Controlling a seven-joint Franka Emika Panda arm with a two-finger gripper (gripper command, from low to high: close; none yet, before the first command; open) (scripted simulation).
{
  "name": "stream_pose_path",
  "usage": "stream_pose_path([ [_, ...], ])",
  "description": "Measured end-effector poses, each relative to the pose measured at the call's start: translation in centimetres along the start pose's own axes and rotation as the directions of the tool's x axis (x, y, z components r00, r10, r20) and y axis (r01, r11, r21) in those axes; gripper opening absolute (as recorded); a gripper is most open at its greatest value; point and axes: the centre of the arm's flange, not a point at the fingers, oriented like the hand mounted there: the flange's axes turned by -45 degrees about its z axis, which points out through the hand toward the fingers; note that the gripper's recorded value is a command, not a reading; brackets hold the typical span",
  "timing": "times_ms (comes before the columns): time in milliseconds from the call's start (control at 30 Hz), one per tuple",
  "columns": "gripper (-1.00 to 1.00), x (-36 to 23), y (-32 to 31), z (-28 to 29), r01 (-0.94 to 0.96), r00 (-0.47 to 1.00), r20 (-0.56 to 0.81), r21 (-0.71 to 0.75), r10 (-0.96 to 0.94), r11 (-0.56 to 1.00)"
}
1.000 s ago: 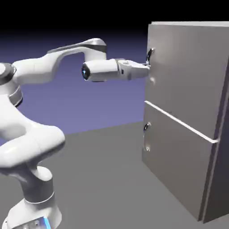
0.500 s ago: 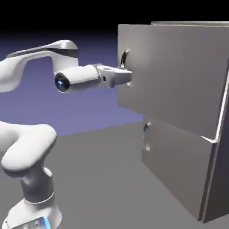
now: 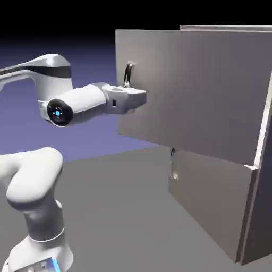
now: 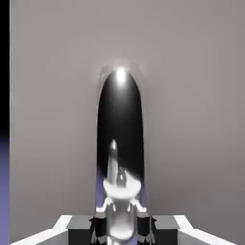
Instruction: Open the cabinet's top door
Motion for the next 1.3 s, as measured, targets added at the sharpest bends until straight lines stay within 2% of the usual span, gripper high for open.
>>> stream_pose_path([
  [600,-1.00,0.0,6.4,-11.5,0.000,1.000,0.000,0.306,0.000,0.952],
  [967,-1.00,0.0,14.6,-19.6,0.000,1.000,0.000,0.548,0.000,0.836],
  [1300,-1.00,0.0,22.2,-24.1,0.000,1.000,0.000,0.710,0.000,0.704],
])
